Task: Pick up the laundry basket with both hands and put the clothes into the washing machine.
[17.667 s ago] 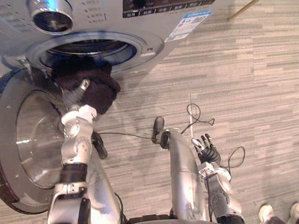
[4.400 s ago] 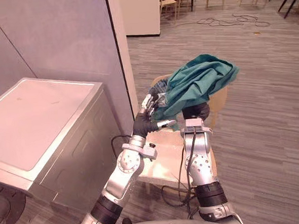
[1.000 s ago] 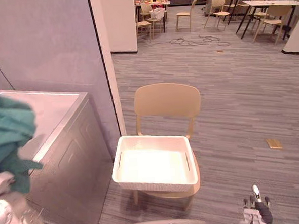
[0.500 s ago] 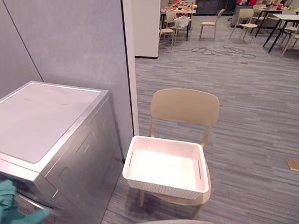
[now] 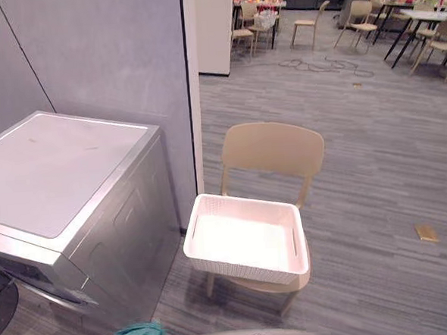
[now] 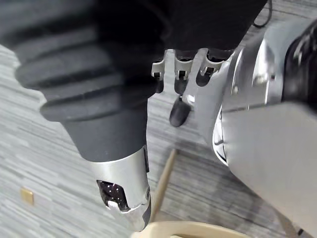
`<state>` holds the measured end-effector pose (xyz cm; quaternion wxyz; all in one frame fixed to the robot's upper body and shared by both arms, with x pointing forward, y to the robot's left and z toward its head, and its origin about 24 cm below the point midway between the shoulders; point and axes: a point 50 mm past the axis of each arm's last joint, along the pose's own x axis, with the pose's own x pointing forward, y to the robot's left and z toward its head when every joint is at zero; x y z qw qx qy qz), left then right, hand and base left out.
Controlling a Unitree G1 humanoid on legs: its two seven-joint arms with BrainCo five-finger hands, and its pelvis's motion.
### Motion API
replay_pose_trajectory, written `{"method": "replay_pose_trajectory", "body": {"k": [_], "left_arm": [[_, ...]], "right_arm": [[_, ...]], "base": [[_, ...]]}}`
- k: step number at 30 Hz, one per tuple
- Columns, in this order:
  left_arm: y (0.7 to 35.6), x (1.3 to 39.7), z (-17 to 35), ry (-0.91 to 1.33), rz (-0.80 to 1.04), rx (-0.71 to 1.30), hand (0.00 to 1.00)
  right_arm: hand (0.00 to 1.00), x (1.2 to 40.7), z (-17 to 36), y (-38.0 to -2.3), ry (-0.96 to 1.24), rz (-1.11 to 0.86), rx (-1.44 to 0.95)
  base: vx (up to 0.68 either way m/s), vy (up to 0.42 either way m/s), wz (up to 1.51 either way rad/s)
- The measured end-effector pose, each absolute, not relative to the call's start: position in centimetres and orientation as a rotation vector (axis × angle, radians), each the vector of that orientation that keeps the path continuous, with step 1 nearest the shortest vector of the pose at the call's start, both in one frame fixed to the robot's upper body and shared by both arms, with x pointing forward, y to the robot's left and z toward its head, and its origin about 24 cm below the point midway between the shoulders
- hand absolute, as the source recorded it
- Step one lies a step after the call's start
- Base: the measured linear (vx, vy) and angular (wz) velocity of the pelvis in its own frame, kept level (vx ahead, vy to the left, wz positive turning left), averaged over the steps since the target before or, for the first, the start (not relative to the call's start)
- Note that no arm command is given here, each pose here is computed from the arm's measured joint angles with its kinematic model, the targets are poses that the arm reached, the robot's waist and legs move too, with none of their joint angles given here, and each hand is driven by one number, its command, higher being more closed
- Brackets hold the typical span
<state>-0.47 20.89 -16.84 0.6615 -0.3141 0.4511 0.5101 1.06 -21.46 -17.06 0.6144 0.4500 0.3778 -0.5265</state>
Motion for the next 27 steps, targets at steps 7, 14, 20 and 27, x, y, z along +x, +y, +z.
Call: {"method": "replay_pose_trajectory", "body": {"k": [7,14,20,27], "left_arm": [[21.3,1.6,-16.6,1.040,0.928,-0.555,1.00],[21.3,4.7,-16.2,0.969,0.846,-0.540,1.00],[21.3,6.3,-16.0,0.935,0.833,-0.553,1.00],[20.5,8.4,-16.0,0.946,0.781,-0.537,1.00]], "right_arm": [[0.00,2.3,-17.1,-20.8,0.928,-1.085,0.965],[0.00,5.2,-16.5,-21.8,0.933,-0.877,0.801],[0.00,10.8,-14.9,-23.7,0.796,-0.787,0.753],[0.00,8.8,-14.6,-26.4,0.740,-0.950,0.762]], "base": [[0.01,-0.050,-0.15],[0.09,-0.113,0.30],[0.05,-0.080,0.72],[0.04,0.067,0.84]]}}
